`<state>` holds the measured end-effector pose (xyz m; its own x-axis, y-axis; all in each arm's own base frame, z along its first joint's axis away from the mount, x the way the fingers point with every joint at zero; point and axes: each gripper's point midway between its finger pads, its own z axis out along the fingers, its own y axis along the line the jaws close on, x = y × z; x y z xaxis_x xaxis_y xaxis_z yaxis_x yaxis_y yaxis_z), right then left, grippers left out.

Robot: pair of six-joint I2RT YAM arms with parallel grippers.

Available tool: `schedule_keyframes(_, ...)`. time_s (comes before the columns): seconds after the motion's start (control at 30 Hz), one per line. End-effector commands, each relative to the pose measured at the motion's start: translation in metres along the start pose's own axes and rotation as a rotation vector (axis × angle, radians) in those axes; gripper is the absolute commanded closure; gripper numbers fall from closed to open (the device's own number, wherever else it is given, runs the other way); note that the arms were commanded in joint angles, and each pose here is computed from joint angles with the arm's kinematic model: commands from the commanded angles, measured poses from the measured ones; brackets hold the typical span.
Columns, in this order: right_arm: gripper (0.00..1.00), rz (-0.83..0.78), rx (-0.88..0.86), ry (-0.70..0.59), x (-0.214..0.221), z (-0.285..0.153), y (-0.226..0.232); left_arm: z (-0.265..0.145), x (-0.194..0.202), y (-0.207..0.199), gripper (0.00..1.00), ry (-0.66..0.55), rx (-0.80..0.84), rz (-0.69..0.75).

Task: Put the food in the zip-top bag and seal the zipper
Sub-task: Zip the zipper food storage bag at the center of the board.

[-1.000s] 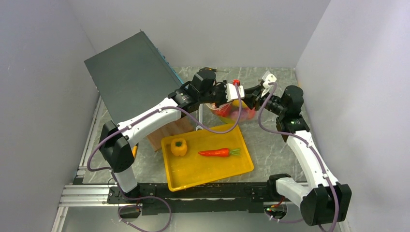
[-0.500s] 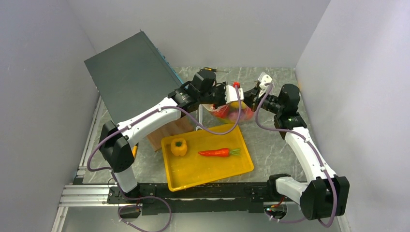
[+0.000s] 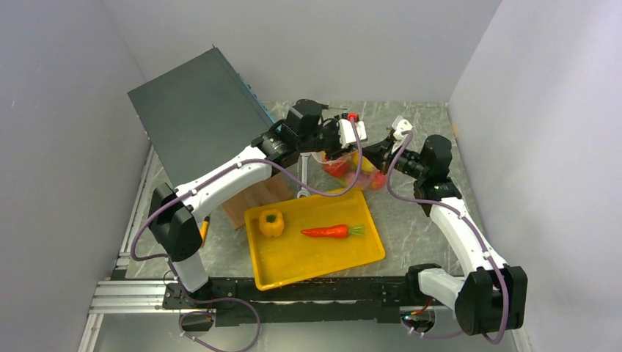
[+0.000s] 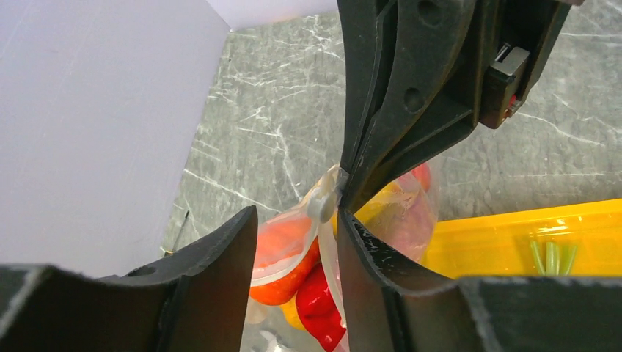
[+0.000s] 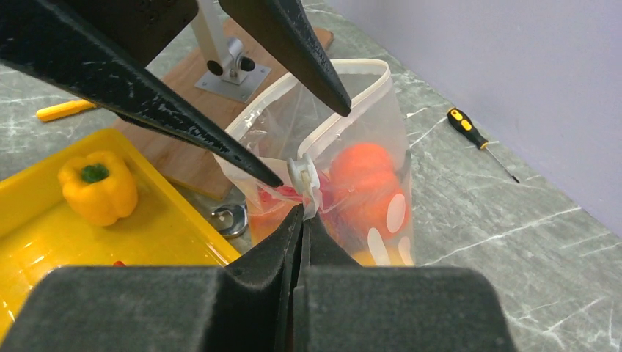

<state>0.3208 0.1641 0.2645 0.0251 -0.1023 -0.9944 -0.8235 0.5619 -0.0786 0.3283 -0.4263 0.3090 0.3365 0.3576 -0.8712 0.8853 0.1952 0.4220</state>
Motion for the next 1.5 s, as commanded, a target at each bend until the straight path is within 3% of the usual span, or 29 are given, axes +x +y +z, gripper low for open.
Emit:
schedule_keyframes(0.0, 1.00, -0.102, -0.005, -0.101, -0.036, -0.004, 0.002, -0.011, -0.040, 0.009, 0.54, -0.106, -0.010, 0.020)
schedule_keyframes(0.2, 1.00, -0.112, -0.012, -0.113, -0.040, -0.005, 0.005, -0.008, -0.046, 0.003, 0.62, -0.129, 0.038, 0.016)
schedule_keyframes(0.43, 1.00, -0.113, -0.011, -0.122, -0.040, -0.006, 0.006, -0.005, -0.045, -0.011, 0.77, -0.118, 0.129, -0.009)
schedule_keyframes(0.7, 1.00, -0.121, -0.019, -0.131, -0.043, -0.006, 0.008, -0.004, -0.041, -0.019, 0.64, -0.103, 0.181, -0.036)
schedule_keyframes(1.27, 1.00, -0.132, -0.030, -0.146, -0.047, -0.008, 0.012, 0.000, -0.017, -0.011, 0.69, -0.027, 0.149, -0.042)
schedule_keyframes(1.47, 1.00, -0.131, -0.038, -0.143, -0.047, -0.007, 0.012, -0.005, -0.014, -0.006, 0.55, -0.030, 0.122, -0.045)
